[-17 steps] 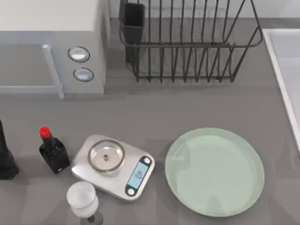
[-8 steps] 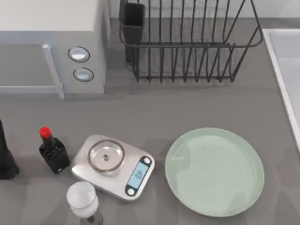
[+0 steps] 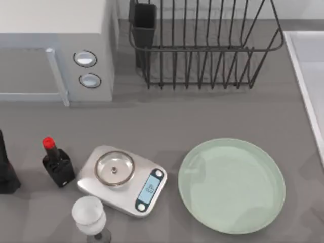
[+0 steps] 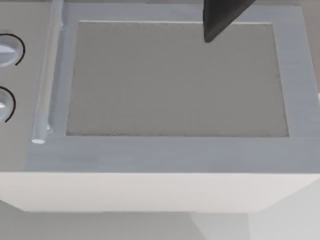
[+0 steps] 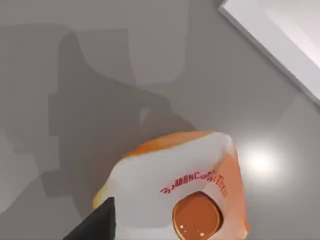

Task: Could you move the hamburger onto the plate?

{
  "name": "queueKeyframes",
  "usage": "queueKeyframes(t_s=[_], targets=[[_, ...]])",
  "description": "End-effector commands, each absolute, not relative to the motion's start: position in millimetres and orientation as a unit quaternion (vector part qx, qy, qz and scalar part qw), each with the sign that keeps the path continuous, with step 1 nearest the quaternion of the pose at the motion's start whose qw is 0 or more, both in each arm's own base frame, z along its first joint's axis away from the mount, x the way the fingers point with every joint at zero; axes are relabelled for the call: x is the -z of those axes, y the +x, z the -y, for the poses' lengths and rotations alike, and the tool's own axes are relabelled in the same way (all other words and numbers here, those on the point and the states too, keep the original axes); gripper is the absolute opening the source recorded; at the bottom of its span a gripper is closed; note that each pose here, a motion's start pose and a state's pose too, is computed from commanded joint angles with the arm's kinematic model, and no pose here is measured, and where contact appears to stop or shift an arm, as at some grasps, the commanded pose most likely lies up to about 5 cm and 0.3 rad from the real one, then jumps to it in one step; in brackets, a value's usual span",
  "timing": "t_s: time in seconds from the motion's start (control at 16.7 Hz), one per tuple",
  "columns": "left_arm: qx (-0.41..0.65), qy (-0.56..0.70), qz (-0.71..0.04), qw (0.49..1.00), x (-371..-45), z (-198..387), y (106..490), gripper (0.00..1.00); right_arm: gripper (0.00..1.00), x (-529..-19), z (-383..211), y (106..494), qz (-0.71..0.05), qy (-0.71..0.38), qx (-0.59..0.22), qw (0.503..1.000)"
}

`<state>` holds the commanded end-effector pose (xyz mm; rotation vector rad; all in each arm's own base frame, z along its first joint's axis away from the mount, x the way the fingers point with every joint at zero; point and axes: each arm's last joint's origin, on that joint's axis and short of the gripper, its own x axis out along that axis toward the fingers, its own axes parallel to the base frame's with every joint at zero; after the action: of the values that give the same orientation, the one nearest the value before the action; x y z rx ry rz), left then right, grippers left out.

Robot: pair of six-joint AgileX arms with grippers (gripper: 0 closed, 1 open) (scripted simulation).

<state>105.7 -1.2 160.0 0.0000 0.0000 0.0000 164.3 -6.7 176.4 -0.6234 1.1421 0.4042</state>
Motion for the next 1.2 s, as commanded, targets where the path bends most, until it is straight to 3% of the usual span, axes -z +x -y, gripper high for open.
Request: queueKeyframes(t_s=[0.24,0.42,0.84,1.2], targets=[[0.0,0.0,0.0,1.0,-160.0,1.2,105.7,1.0,1.0,-174.1,9.0,187.0,-0.605,-0.314,-0.279,0.676],[0.0,0.0,0.0,1.0,-160.0,1.2,105.7,1.0,1.0,-172.4,10.1,197.6,-0.628,-0.319,-0.319,0.634],[0.0,0.0,0.0,1.0,-160.0,1.2,105.7,1.0,1.0,-168.2,9.6,199.1,-0.63,-0.32,-0.326,0.627],[0.0,0.0,0.0,1.0,-160.0,1.2,105.7,1.0,1.0,-118.2,10.1,203.2,-0.627,-0.322,-0.323,0.631]])
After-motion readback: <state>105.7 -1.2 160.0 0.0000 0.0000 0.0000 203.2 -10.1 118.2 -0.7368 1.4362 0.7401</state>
